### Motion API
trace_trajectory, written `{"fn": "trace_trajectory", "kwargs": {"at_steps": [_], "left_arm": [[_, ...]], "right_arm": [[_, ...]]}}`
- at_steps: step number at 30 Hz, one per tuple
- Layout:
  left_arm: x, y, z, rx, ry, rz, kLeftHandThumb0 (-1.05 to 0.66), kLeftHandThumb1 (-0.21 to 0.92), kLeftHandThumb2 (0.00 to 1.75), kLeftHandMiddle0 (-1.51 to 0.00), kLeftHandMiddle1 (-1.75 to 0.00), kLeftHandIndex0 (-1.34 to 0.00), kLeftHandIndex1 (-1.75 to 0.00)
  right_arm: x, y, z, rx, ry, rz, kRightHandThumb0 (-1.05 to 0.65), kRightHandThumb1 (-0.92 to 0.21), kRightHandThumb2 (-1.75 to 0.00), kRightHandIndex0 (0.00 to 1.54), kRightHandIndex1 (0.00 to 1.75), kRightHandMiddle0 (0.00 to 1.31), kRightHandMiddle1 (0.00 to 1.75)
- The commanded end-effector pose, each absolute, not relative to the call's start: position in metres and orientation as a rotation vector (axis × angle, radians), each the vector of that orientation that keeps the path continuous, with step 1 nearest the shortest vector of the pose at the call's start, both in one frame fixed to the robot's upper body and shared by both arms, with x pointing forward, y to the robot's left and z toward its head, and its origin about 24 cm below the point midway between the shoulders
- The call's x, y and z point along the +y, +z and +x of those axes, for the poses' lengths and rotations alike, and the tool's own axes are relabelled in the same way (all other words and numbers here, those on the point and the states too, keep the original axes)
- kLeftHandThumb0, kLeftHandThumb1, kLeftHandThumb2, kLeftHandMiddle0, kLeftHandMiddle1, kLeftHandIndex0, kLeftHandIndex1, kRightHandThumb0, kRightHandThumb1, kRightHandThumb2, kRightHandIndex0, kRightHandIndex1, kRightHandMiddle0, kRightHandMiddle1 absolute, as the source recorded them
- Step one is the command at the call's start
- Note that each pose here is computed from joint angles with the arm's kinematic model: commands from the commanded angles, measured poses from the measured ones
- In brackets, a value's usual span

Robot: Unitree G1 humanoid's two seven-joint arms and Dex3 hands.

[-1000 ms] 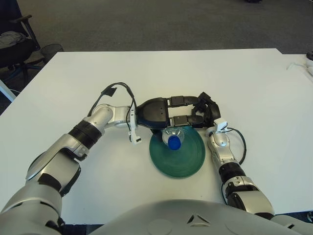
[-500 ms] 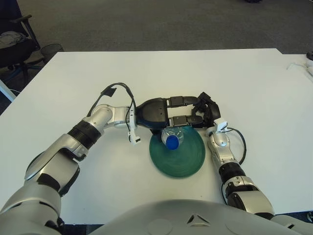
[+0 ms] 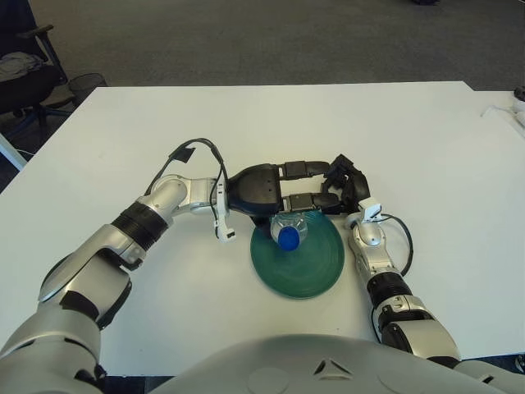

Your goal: Put the bottle into the plate.

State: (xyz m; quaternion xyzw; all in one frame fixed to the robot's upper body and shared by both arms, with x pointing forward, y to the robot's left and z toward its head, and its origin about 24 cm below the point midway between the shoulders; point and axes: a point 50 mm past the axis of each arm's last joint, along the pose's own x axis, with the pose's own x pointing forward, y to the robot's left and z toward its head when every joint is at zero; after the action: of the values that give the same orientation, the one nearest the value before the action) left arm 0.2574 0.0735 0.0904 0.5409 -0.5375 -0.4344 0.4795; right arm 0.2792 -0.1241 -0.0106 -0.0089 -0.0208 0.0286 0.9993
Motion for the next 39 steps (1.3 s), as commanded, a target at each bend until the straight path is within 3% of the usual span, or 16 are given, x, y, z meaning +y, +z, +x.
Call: {"fn": "trace_trajectory", "kwargs": {"at_steps": [1,17,22,26,39], "left_arm": [[0.076,0.099,0.260,-1.289,-1.101,1.339,-1.01,0.92,0.30,0.00,0.00,0.00,0.00],[0.059,0.124,0.258,-1.378,-1.296,1.301,-0.90,0.83,0.18,0.00,0.00,-0.04,-0.03],[0.061,0.149,0.258,-1.481,-1.307,1.338,-0.85,0.68,0.39,0.00,0.00,-0.01,-0.20],[0.059,0.161,0.256,-1.528,-1.314,1.372,-0.81,0.61,0.52,-0.02,-0.01,0.00,-0.21],[0.059,0.157,0.251,-1.518,-1.356,1.408,-0.75,0.52,0.65,-0.08,-0.02,0.00,-0.27]], "right_arm": [[-0.129,-0.075,0.225,0.273,0.047,-0.032,-0.01,-0.16,-1.50,0.61,1.75,0.60,1.75],[-0.127,-0.073,0.223,0.262,0.049,-0.031,-0.01,-0.16,-1.50,0.61,1.75,0.60,1.75],[-0.125,-0.073,0.223,0.261,0.049,-0.031,-0.01,-0.16,-1.50,0.61,1.75,0.60,1.75],[-0.124,-0.072,0.224,0.261,0.049,-0.031,-0.01,-0.16,-1.50,0.61,1.75,0.60,1.75],[-0.120,-0.072,0.225,0.263,0.050,-0.031,-0.01,-0.16,-1.50,0.61,1.75,0.60,1.75]]}}
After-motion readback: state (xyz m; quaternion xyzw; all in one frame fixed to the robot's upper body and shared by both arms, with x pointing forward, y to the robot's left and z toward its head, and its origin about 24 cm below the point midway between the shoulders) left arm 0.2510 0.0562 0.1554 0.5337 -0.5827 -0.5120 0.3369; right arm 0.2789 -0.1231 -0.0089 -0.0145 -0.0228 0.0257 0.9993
